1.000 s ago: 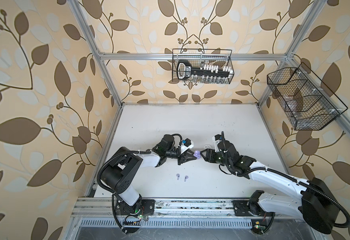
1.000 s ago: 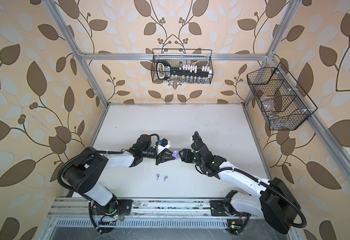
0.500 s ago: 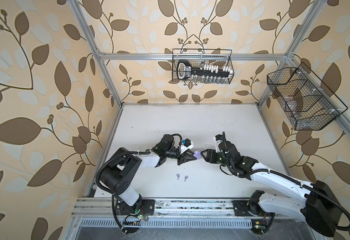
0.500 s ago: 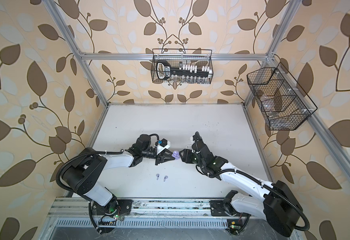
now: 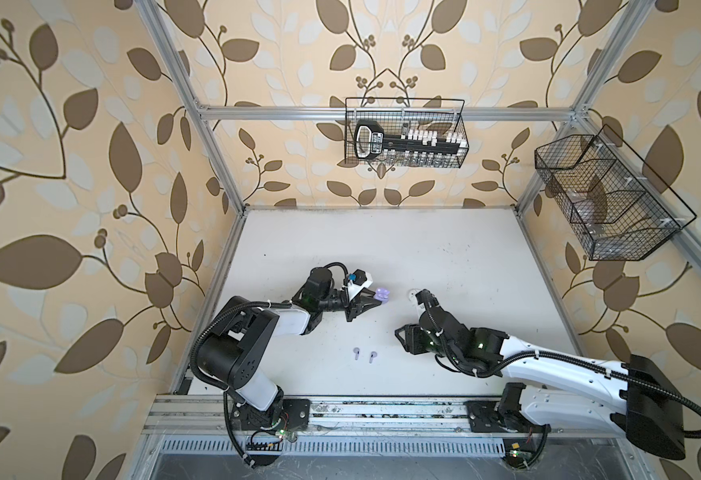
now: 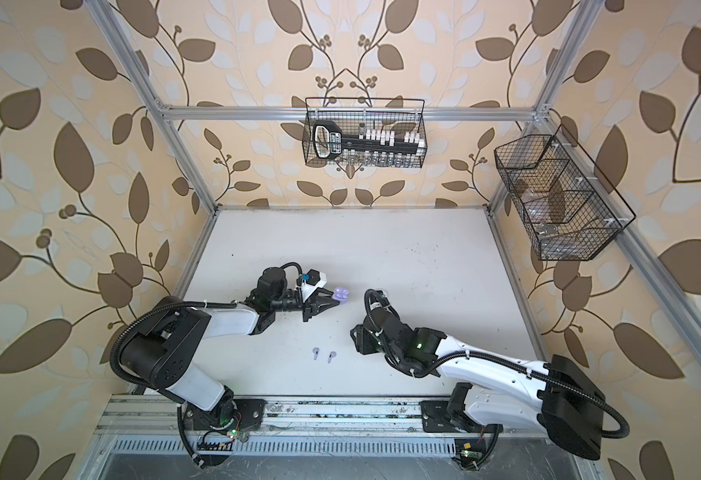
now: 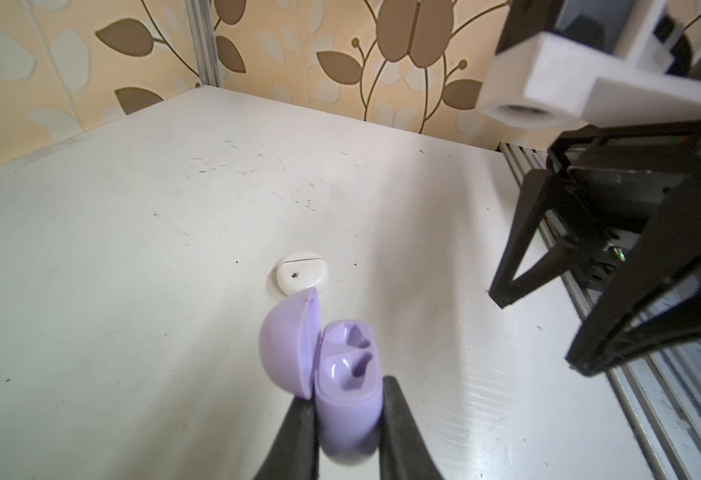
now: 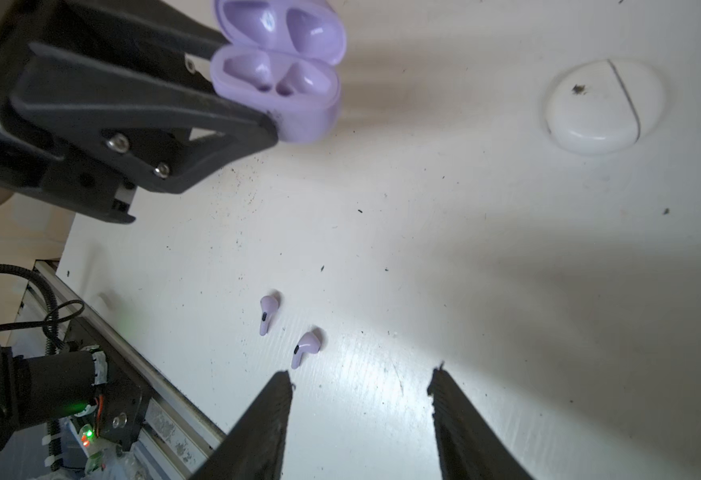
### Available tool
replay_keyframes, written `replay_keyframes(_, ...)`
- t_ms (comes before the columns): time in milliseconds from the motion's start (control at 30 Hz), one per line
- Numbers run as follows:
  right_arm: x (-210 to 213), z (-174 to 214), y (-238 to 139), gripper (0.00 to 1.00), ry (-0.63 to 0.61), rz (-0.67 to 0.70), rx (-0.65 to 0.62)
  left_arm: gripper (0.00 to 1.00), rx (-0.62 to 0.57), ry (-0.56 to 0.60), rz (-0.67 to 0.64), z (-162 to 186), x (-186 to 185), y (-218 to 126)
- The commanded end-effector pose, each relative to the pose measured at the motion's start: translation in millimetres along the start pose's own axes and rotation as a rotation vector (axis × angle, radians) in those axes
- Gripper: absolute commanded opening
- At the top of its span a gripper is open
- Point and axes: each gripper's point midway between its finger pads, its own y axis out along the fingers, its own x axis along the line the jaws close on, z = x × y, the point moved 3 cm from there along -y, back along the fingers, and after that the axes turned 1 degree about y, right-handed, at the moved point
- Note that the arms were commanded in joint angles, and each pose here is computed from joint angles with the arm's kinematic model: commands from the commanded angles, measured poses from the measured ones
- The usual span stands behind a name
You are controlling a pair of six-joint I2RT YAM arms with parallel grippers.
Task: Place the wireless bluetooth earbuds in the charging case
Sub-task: 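Draw the right gripper back from the opened lilac case toward the lilac earbuds, then lower the open right gripper over the nearer lilac earbud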
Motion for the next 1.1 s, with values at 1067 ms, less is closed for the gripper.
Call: replay_keyframes(1067, 56.0, 67.6, 78.9, 0.40, -0.134, 0.108, 0.313, 0.00, -0.073, 0.072, -0.079, -17.6, 14.3, -13.9)
